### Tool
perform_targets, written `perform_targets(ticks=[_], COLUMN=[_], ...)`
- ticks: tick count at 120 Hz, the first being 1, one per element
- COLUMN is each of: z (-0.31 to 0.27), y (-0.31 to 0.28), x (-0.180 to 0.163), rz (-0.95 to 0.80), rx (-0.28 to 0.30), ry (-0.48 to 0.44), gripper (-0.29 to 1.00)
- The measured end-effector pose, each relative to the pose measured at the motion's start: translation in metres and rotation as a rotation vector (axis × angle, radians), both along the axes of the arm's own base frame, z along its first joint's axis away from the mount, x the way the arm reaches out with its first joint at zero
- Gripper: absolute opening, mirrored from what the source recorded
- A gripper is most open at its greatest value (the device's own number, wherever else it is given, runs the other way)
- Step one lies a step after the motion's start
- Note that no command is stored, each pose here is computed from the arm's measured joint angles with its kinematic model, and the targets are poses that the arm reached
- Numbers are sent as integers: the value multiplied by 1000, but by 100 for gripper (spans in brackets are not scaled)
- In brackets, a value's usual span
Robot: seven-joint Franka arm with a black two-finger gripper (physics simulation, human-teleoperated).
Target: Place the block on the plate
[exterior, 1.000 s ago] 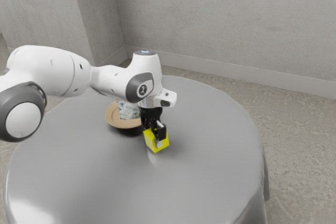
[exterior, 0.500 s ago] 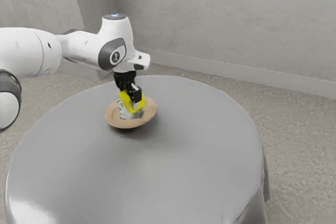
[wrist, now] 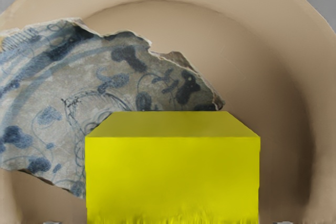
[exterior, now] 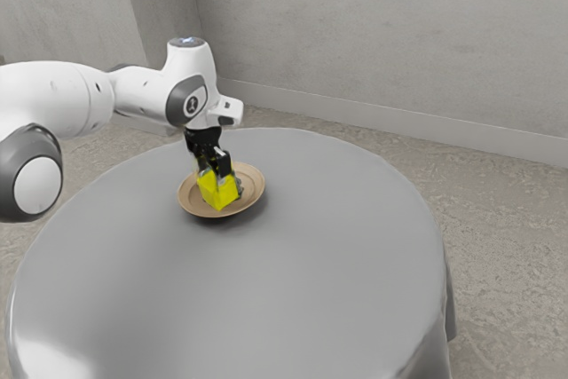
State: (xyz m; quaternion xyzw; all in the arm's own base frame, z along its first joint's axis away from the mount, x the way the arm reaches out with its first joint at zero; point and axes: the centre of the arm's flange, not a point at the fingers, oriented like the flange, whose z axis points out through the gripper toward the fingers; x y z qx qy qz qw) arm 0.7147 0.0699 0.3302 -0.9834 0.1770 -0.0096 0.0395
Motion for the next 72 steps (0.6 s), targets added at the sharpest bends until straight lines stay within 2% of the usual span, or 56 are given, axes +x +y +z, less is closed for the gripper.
perform_targets(ticks=[8,28,40,55,72], z=[7,39,83,141,166], y=[0,-5,-27,-51,-58], x=[0,-3,-15,-50,-88], rz=[-1,52,67,70,98], rx=[-4,-87,-108,-97,-84], ry=[-10,-71,-121,-146,-128], gripper=[58,65,67,68,69])
